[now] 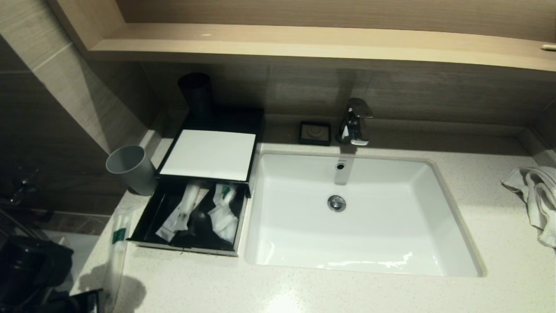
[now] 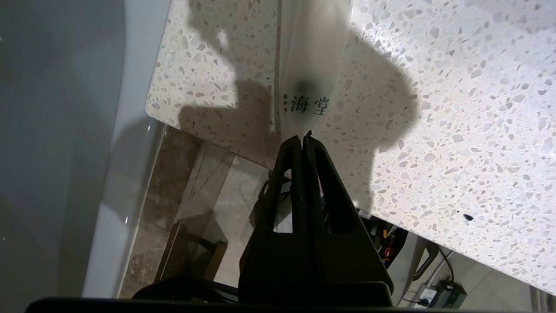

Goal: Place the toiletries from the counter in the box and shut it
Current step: Pick up the bathroom toiletry

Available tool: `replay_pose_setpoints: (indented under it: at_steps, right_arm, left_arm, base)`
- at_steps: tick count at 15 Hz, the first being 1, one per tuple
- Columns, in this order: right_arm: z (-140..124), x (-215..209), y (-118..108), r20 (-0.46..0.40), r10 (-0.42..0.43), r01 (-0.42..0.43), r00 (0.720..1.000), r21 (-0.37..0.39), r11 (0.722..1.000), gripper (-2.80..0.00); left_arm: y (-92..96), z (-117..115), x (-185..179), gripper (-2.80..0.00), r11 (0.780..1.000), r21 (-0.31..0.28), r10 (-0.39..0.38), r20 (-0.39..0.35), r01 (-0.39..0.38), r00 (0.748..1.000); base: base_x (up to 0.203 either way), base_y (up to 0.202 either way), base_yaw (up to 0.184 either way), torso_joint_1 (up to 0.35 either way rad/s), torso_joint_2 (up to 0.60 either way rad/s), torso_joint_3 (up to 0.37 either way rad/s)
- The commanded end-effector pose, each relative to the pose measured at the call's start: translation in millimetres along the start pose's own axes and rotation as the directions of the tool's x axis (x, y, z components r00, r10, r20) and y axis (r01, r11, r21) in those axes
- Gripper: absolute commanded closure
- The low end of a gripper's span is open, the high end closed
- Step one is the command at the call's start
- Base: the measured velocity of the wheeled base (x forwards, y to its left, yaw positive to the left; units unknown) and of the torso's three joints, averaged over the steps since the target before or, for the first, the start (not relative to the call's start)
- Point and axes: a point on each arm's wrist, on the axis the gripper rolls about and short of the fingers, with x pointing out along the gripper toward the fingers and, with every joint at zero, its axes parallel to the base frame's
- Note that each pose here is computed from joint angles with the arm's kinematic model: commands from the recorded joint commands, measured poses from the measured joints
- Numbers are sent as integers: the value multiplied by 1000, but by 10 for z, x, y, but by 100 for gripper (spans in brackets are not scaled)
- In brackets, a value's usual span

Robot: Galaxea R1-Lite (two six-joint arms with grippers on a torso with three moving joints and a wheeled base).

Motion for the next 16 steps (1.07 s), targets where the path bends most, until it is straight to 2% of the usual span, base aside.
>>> replay_pose_setpoints:
  at_steps: [1, 7, 8, 16]
  right_arm:
    - [0, 0, 0, 0, 2, -2, 1000, 0, 1000, 0]
    - [0, 0, 0, 0, 2, -2, 1000, 0, 1000, 0]
    - [0, 0, 0, 0, 2, -2, 1000, 0, 1000, 0]
    - [0, 0, 0, 0, 2, -2, 1000, 0, 1000, 0]
  left_arm:
    - [-10, -25, 60, 0, 1000, 1, 18, -29, -18, 999]
    - [-14, -23, 66, 0, 1000, -10, 21, -30, -21, 999]
    - [-12, -22, 62, -280, 1000, -11, 20, -27, -20, 999]
    - [-29, -15, 76, -280, 999, -36, -1, -31, 0, 1000]
  base:
    - [0, 0, 0, 0, 0, 0]
    - [0, 0, 0, 0, 0, 0]
    - [0, 0, 0, 0, 0, 0]
    - [0, 0, 0, 0, 0, 0]
